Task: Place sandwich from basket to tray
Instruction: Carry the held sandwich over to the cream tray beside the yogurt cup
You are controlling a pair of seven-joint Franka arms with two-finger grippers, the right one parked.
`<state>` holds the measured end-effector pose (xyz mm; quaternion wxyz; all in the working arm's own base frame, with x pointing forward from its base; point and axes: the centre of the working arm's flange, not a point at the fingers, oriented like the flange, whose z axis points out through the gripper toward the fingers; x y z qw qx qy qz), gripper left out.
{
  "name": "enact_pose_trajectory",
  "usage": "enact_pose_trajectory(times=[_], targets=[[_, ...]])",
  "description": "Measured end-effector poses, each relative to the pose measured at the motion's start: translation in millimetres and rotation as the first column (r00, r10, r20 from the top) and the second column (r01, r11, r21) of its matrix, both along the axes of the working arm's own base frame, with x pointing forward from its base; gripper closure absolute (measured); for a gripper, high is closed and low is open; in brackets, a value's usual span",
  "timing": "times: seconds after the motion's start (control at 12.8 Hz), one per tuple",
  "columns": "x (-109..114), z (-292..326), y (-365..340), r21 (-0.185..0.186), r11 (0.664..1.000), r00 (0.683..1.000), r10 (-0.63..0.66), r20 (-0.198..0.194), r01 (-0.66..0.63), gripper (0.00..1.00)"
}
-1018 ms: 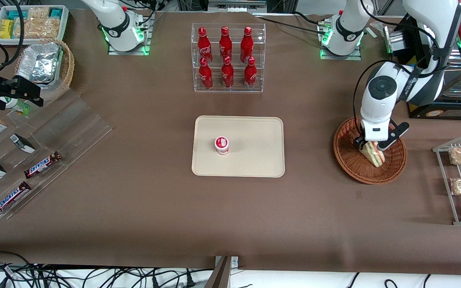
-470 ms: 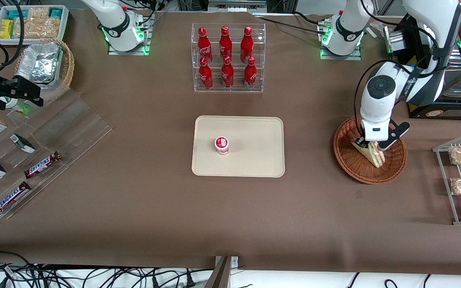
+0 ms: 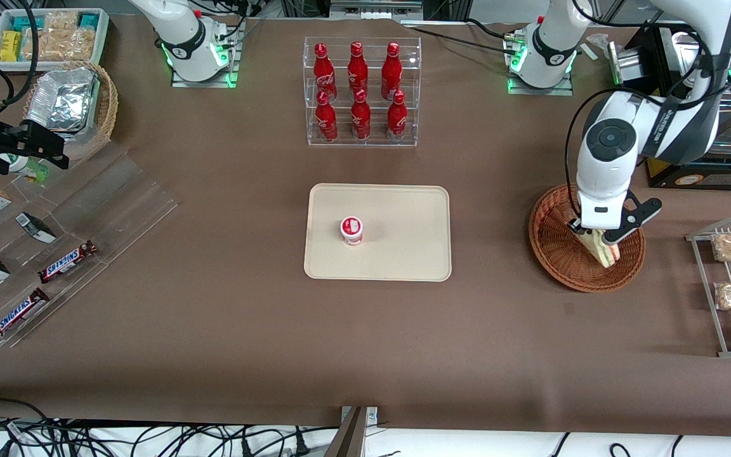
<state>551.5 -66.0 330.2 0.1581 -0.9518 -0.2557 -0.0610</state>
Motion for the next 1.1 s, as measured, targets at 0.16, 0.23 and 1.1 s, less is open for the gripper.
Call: enact_pose_trajectory(times=[0.16,0.23,1.1], targets=[[5.8,45.6,-18.8,-0.081,0.992,0.989,-0.109,-0.103,0.101,0.67],[7.8,69.1,-33.7,-0.126,0.983,0.980,-0.150,-0.128,0.134,0.65],[-26.3,41.5,-280.7,-0.427,0.831,0.922,-0.388,0.016,0.357,0.60]])
